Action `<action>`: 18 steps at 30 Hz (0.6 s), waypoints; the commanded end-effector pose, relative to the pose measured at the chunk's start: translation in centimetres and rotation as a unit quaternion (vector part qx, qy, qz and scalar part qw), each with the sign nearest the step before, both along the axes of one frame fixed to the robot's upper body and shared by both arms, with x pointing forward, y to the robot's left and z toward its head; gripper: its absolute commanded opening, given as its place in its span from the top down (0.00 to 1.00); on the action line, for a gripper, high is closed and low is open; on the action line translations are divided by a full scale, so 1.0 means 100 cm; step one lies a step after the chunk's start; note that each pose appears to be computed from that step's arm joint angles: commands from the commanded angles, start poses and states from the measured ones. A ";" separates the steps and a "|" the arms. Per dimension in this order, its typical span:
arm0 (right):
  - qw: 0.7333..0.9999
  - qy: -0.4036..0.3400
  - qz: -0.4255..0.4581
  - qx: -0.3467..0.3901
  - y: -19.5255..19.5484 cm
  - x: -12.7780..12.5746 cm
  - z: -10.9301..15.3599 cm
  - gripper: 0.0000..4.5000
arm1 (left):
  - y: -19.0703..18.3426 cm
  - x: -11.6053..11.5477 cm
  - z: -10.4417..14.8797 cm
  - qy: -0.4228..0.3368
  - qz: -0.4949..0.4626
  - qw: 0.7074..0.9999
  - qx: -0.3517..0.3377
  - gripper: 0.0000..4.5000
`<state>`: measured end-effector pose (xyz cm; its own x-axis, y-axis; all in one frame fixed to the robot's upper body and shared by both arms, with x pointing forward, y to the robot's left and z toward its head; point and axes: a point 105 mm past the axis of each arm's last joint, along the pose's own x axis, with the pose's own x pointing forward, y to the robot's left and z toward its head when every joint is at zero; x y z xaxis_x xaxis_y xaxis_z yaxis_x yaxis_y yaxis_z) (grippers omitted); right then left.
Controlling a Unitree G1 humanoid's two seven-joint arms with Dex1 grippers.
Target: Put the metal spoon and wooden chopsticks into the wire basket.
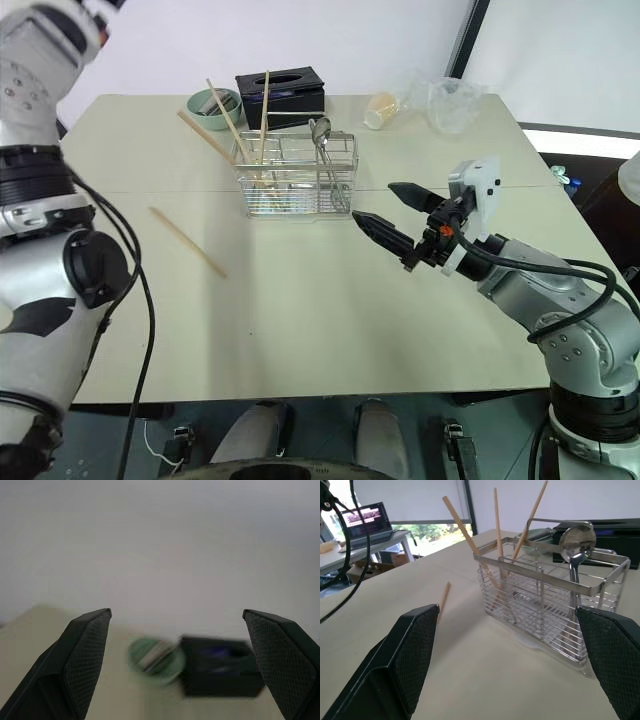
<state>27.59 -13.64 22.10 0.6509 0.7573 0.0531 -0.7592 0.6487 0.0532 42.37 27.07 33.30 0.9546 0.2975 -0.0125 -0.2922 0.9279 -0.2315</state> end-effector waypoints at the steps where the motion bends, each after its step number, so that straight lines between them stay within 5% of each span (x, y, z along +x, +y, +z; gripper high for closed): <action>1: 1.000 -0.028 0.012 0.006 0.005 0.001 0.011 0.00 | 0.016 -0.007 -0.046 0.092 0.058 0.994 -0.021 0.01; 12: 0.999 -0.008 0.039 -0.002 0.019 -0.010 0.000 0.00 | 0.004 -0.010 -0.167 0.246 0.085 0.965 -0.037 0.01; 18: 0.999 -0.004 0.044 -0.014 0.020 -0.019 -0.005 0.00 | -0.007 -0.012 -0.202 0.297 0.088 0.948 -0.070 0.01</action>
<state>26.40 -11.71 20.71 0.5926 0.8054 0.0114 -0.8040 0.5907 0.0681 40.75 26.02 11.51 0.6811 0.3832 -0.6239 -0.5402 0.8382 -0.0750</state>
